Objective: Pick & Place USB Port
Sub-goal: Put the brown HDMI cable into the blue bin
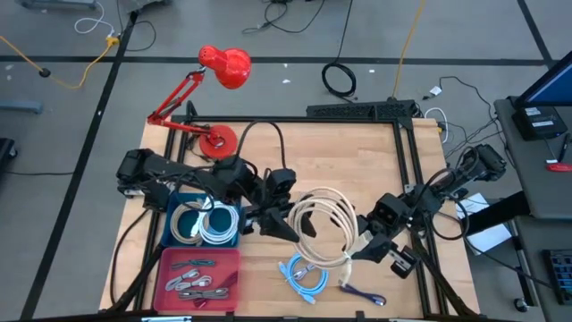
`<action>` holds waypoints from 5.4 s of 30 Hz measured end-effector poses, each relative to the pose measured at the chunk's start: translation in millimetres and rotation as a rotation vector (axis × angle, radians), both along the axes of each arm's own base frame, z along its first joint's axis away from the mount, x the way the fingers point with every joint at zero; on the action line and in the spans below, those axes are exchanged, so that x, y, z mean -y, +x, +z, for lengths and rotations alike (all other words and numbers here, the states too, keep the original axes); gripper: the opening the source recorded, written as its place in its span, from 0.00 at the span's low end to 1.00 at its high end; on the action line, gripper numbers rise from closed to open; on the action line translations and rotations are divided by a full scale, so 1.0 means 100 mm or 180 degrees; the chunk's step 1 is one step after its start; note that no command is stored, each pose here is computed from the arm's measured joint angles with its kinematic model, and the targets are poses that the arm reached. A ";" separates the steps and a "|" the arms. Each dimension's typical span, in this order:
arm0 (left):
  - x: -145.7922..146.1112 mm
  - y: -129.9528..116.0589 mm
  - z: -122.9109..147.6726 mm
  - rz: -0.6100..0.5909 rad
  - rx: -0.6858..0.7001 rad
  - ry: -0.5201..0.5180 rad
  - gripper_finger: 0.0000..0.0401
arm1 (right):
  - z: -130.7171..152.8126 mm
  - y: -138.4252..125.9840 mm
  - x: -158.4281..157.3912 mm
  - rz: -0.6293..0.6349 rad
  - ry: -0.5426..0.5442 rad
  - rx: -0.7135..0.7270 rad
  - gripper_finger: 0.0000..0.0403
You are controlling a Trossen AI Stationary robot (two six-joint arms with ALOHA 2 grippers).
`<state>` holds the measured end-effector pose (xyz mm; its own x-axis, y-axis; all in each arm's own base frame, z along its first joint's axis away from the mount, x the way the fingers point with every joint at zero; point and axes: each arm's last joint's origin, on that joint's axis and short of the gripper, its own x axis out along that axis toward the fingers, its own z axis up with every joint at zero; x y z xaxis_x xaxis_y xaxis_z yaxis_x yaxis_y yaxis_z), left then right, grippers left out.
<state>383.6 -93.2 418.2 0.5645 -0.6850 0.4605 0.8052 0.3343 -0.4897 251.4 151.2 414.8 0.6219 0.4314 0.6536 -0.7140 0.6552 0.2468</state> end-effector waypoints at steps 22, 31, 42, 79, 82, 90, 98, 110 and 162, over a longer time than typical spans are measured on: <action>0.06 -0.76 0.37 0.0950 -0.1370 0.0164 0.05 | 0.26 -0.11 -0.14 -0.0085 0.0089 -0.0092 0.62; 0.21 -1.63 0.45 0.2263 -0.2145 0.0232 0.01 | 0.51 -0.31 0.02 -0.0215 0.0189 -0.0551 0.65; 0.53 -1.82 -0.37 0.3241 -0.3541 -0.0293 0.01 | 0.47 -0.44 0.18 -0.0811 -0.0118 -0.1112 0.61; 0.10 -2.83 -1.39 0.3697 -0.4383 -0.0830 0.01 | 0.27 -0.48 0.00 -0.0636 -0.0295 -0.1667 0.60; 0.01 -2.91 -1.33 0.3419 -0.4680 -0.0817 0.01 | 0.27 -0.47 0.00 -0.0628 -0.0291 -0.1689 0.60; -0.04 -3.03 -1.33 0.2924 -0.5451 -0.0389 0.01 | 0.23 -0.47 0.00 -0.0716 -0.0339 -0.1785 0.60; -0.18 -3.13 -1.11 0.3199 -0.5551 -0.0171 0.01 | 0.10 -0.42 0.01 -0.0729 -0.0308 -0.1878 0.60; -0.19 -2.87 -0.75 0.2907 -0.5904 0.0544 0.01 | -0.09 -0.36 0.03 -0.0742 -0.0249 -0.2087 0.60; -0.05 -2.09 -1.91 0.2796 -0.7353 0.2407 0.05 | -0.10 -0.32 0.07 -0.0682 -0.0185 -0.2142 0.60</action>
